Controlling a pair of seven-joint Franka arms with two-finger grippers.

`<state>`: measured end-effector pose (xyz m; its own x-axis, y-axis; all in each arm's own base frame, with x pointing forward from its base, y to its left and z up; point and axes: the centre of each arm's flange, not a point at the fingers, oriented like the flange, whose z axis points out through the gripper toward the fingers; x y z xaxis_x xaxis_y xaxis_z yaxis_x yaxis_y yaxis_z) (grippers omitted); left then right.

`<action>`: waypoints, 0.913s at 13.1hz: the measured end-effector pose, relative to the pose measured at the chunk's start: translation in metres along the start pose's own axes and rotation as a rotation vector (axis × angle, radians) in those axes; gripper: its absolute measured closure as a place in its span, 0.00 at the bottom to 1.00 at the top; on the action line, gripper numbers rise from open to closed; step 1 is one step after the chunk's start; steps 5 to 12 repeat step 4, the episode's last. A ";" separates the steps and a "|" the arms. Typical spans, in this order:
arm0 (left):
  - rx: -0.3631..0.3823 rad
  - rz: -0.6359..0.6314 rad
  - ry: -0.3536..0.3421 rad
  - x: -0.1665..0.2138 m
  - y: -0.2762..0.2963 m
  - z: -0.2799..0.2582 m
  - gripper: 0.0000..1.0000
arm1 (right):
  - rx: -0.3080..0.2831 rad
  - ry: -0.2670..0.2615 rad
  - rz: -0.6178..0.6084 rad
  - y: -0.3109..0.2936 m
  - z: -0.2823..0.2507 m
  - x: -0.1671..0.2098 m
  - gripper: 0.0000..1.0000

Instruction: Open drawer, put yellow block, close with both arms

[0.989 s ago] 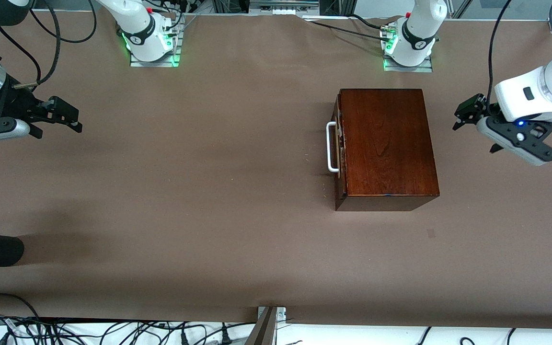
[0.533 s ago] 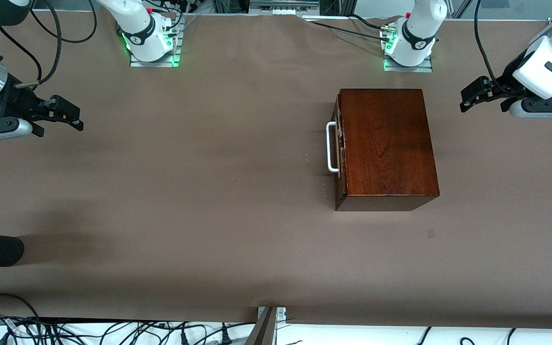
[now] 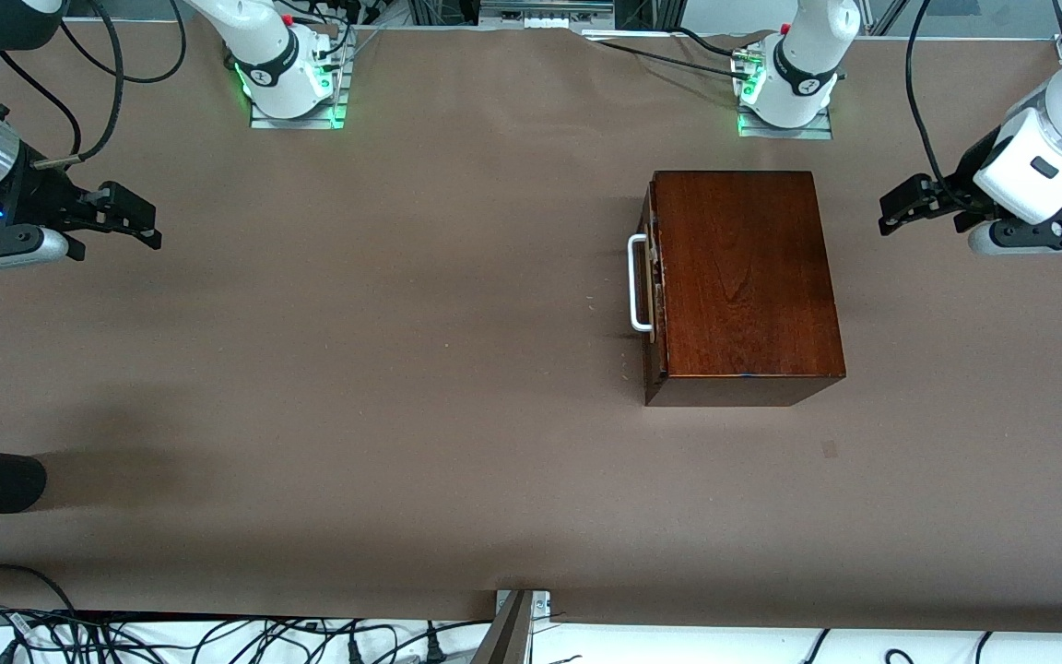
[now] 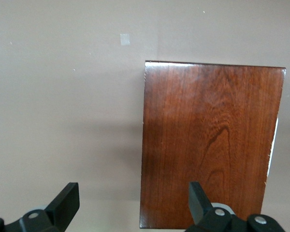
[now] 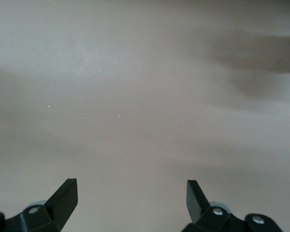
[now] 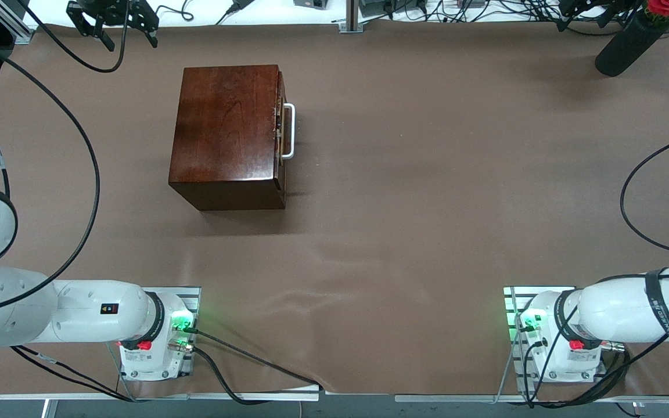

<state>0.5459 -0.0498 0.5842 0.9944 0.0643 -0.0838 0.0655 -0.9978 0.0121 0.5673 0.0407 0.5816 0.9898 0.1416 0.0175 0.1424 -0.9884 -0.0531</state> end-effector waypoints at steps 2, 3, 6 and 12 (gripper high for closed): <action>0.011 0.004 0.012 0.007 0.000 -0.004 0.00 | 0.000 0.000 -0.001 0.000 0.000 0.000 0.00; 0.011 0.005 0.016 0.009 0.001 -0.006 0.00 | 0.000 -0.001 -0.001 0.000 0.000 0.000 0.00; 0.011 0.007 0.017 0.011 0.002 -0.007 0.00 | 0.000 -0.001 -0.001 0.000 0.000 0.000 0.00; 0.011 0.007 0.017 0.011 0.002 -0.007 0.00 | 0.000 -0.001 -0.001 0.000 0.000 0.000 0.00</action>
